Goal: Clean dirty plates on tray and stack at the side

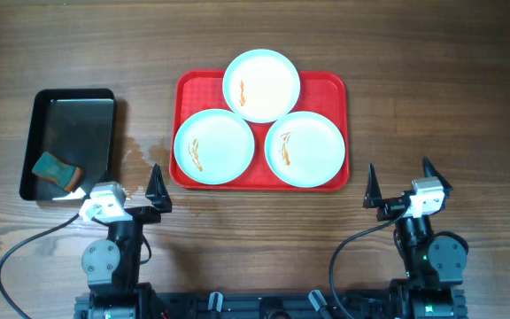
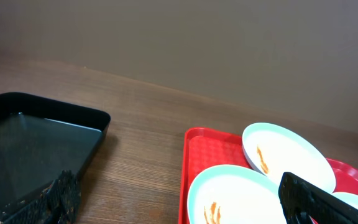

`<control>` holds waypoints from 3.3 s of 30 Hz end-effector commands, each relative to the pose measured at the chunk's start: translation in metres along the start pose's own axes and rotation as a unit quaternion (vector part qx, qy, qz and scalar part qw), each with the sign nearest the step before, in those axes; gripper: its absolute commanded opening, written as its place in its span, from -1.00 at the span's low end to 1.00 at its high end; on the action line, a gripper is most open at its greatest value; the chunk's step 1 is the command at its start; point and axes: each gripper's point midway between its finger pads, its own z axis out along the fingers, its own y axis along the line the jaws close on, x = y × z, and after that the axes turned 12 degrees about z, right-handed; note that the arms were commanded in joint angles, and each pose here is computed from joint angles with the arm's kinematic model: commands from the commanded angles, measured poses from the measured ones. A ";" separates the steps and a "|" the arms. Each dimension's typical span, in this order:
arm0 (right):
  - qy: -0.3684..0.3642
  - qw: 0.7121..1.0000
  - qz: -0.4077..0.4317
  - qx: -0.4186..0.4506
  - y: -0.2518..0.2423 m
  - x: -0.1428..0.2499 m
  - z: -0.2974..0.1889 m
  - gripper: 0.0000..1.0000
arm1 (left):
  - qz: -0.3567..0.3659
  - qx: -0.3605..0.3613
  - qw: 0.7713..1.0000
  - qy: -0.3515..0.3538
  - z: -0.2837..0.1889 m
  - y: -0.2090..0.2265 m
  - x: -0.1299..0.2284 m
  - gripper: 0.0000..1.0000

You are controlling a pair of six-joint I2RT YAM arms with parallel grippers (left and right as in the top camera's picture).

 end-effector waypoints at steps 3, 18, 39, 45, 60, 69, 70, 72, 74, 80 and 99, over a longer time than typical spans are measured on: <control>-0.002 1.000 -0.006 0.009 -0.004 -0.001 0.000 0.99 | 0.009 -0.010 1.000 0.001 0.000 0.004 0.003 1.00; -0.002 1.000 -0.006 0.010 -0.004 -0.001 0.000 0.99 | 0.009 -0.010 1.000 0.001 0.000 0.004 0.003 1.00; -0.002 1.000 -0.006 0.009 -0.004 -0.001 0.000 0.99 | 0.009 -0.010 1.000 0.001 0.000 0.004 0.003 1.00; -0.002 1.000 -0.006 0.010 -0.004 -0.001 0.000 1.00 | -0.103 0.094 0.990 -0.036 -0.004 -0.031 -0.021 1.00; -0.002 1.000 -0.006 0.010 -0.004 -0.001 0.000 1.00 | -0.302 0.427 0.849 -0.072 -0.086 -0.120 -0.131 0.99; -0.002 1.000 -0.006 0.010 -0.004 -0.001 0.000 0.99 | -0.222 -0.035 0.944 0.241 -0.006 -0.014 -0.116 0.99; -0.002 1.000 -0.006 0.010 -0.004 -0.001 0.000 0.99 | -0.210 -0.063 0.936 0.276 -0.001 -0.006 -0.116 0.99; -0.002 1.000 -0.006 0.009 -0.004 -0.001 0.000 1.00 | -0.199 -0.077 0.918 0.333 0.015 -0.005 -0.120 1.00; -0.002 1.000 -0.006 0.009 -0.004 -0.001 0.000 1.00 | -0.199 -0.085 0.902 0.373 0.036 -0.004 -0.119 1.00; -0.002 1.000 -0.006 0.010 -0.004 -0.001 0.000 0.99 | -0.204 -0.293 0.853 0.381 0.081 0.082 -0.082 0.99; -0.002 1.000 -0.006 0.010 -0.004 -0.001 0.000 0.99 | -0.230 -0.388 0.732 0.511 0.107 0.199 0.075 0.97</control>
